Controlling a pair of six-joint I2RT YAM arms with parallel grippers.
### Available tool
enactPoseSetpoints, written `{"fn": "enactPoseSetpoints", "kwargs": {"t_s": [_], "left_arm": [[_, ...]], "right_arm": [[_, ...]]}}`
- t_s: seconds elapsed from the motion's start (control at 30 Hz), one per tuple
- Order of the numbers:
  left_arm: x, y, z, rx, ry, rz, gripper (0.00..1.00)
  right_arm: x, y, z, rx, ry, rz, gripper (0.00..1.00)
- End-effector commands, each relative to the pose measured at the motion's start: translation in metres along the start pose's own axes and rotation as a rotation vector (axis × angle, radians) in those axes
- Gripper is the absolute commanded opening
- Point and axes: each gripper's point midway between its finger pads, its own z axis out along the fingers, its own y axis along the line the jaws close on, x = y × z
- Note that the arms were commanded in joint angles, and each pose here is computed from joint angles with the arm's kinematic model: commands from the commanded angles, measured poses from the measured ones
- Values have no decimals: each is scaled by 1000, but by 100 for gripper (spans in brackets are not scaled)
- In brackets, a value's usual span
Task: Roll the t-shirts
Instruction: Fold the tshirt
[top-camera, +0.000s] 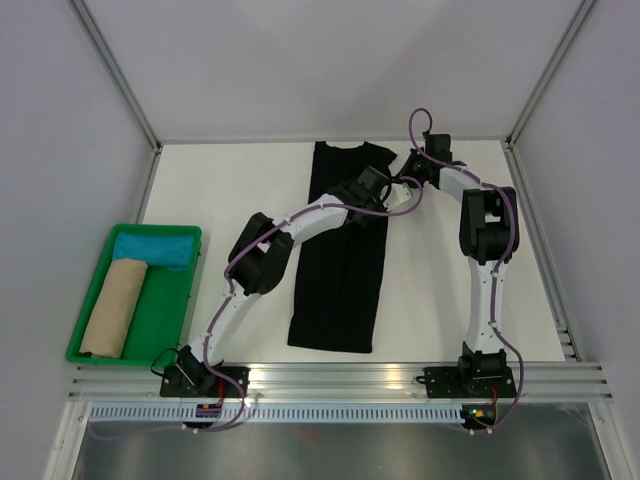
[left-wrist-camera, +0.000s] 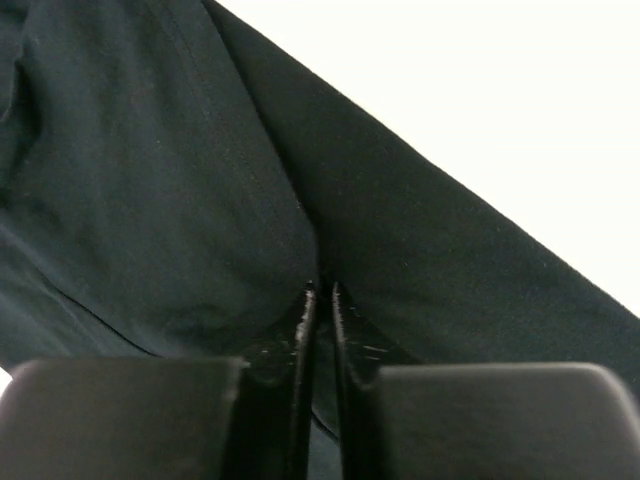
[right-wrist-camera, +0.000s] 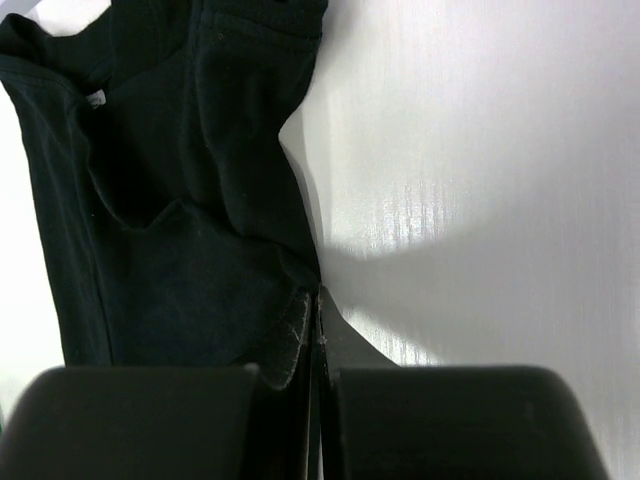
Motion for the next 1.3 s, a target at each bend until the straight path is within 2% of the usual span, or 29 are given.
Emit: {"fn": "enactPoseSetpoints", "kwargs": {"t_s": [0.0,0.23,0.4,0.53,0.67,0.8,1.27], "left_arm": [[-33,12,-13,-25,-97,-81,11],[-39,22,-29,-2,-136,-195,2],[-26,39,-28,-17,-127,-273,2],[-17,60,-34,10,-148,-394,2],[-12,64,-39,25,-153,-411,2],[-4,74,-44,56,-163,-504,2],[-9,91,-67,139,-225,-627,5]], "right_arm": [[-30,26,-22,-18,-88,-66,0],[-43,46,-31,-31,-130,-88,0],[-44,65,-30,-59,-136,-95,0],[-43,85,-29,-97,-146,-68,0],[-39,115,-23,-161,-147,-41,0],[-42,136,-16,-209,-156,2,0],[-28,156,10,-248,-126,98,0]]}}
